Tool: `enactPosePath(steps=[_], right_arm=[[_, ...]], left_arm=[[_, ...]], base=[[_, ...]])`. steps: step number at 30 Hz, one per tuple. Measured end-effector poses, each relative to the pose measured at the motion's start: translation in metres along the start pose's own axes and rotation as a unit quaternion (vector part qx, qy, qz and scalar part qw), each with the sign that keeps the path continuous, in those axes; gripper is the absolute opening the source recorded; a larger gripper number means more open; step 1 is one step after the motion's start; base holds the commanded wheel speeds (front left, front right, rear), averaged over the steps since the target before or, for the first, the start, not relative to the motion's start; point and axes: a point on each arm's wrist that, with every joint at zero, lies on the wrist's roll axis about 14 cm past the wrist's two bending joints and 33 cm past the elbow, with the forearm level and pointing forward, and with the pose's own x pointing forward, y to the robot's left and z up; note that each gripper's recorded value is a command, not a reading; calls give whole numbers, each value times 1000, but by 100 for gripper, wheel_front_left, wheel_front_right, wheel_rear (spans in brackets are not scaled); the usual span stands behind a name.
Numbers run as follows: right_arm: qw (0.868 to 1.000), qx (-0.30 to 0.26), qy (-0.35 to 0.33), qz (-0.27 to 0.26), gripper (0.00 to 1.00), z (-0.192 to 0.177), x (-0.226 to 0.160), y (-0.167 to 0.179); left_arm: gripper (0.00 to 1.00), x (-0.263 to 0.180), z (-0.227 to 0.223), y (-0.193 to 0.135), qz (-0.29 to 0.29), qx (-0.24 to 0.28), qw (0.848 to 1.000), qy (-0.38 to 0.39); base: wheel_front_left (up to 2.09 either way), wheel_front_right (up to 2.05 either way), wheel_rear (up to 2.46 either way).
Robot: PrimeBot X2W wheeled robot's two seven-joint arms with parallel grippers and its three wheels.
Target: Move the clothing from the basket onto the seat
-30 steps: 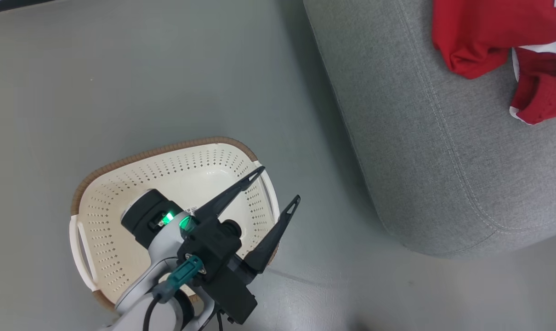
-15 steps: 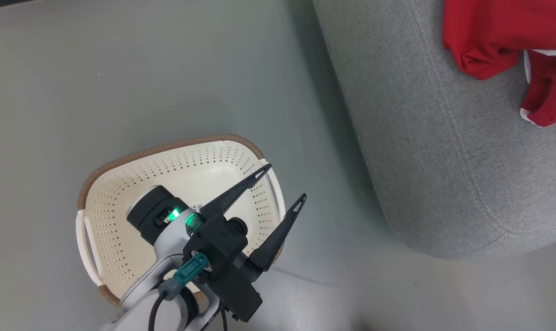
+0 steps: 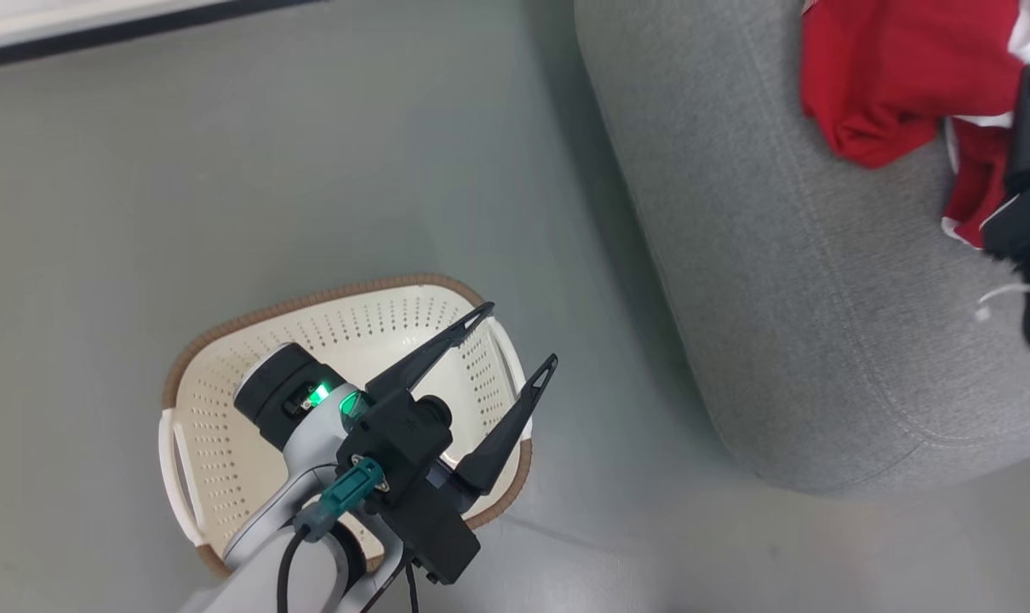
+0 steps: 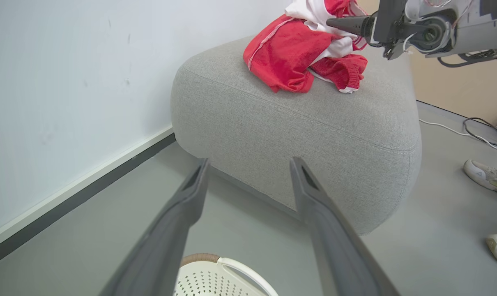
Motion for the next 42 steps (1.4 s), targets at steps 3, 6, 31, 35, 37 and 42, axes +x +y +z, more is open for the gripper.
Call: enactPosePath(steps=[3,6,31,35,37,42], right_arm=[[1000,2,7,3,100,-6,-10,2],[1000,4,16,13,100,-15,-24,5],[981,41,-101,158,100,36,-97,115],[974,43,-123,186,100,47,-110,140],[970,47,-132,199,100,52,-116,150],[960,54,-149,229,100,61,-133,175]], left_arm=[[100,-1,6,-3,0,5,1000,-6],[100,0,13,-7,0,7,1000,-14],[100,-73,64,39,187,19,979,-79],[100,-96,69,54,232,13,968,-90],[100,-109,72,61,255,13,962,-96],[100,-141,74,74,309,11,945,-104]], base=[[0,0,0],[0,0,0],[0,0,0],[0,0,0],[0,0,0],[0,0,0]])
